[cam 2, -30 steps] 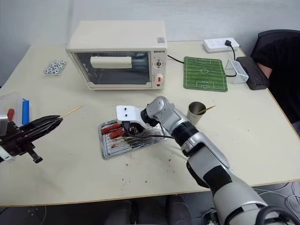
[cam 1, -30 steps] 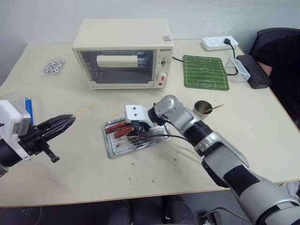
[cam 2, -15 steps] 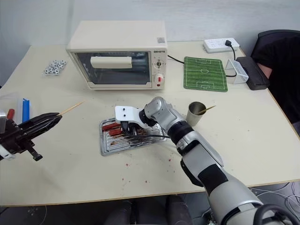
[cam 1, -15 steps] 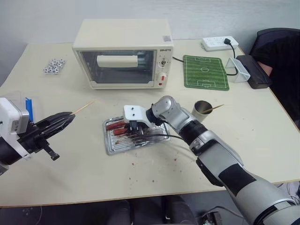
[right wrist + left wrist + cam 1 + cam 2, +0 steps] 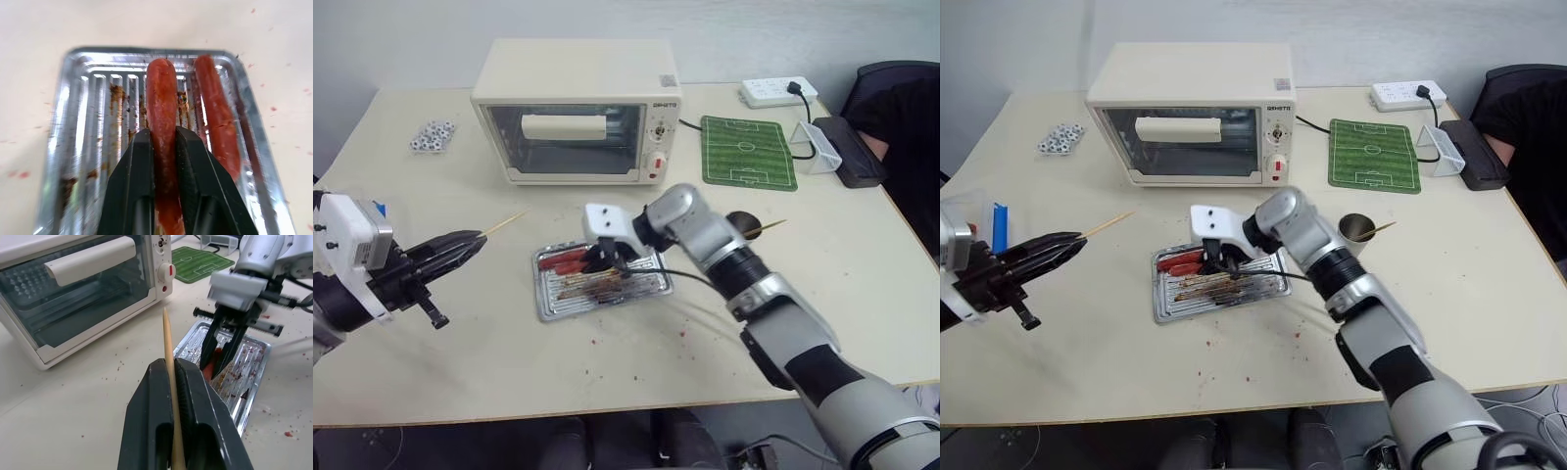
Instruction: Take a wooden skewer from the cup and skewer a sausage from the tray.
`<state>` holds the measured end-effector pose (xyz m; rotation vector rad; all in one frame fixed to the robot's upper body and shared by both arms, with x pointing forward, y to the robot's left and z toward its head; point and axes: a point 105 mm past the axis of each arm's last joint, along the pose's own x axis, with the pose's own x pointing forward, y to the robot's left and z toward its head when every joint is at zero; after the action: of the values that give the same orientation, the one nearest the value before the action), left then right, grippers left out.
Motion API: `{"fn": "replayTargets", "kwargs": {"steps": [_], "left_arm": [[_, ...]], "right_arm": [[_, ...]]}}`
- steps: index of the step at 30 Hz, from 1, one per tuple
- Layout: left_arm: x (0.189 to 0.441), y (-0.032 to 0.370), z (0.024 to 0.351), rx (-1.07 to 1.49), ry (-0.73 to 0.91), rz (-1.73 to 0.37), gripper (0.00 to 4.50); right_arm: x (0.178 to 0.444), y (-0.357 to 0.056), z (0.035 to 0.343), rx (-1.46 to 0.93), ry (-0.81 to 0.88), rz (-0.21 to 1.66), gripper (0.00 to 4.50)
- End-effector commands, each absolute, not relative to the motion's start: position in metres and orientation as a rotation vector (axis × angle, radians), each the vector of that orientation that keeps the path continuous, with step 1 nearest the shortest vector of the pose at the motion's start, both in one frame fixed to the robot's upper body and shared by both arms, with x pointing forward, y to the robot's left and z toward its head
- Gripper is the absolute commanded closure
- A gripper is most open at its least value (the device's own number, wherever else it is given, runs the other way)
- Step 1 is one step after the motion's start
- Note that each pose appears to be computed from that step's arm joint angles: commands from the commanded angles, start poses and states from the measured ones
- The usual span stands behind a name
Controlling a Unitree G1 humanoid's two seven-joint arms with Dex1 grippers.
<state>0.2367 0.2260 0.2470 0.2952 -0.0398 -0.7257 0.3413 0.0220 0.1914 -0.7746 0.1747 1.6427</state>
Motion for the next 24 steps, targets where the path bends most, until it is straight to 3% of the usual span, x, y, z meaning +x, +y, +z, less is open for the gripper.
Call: {"fn": "replayTargets", "kwargs": {"steps": [1,5,13,24], "left_arm": [[0.239,0.216,0.253,0.327,-0.052,-0.813,4.50],[0.237,0.190,0.247,0.329,0.006,-1.047,4.50],[0.231,0.159,0.233,0.376,0.042,-1.295,4.50],[0.238,0.157,0.248,0.420,0.013,-1.339,4.50]], "right_arm": [[0.322,0.006,0.217,-0.808,0.139,1.702,3.89],[0.297,-0.044,0.256,-0.809,0.185,1.718,3.89],[0.272,-0.059,0.295,-0.633,0.188,1.664,3.89],[0.270,-0.071,0.275,-0.699,0.219,1.613,3.89]]}}
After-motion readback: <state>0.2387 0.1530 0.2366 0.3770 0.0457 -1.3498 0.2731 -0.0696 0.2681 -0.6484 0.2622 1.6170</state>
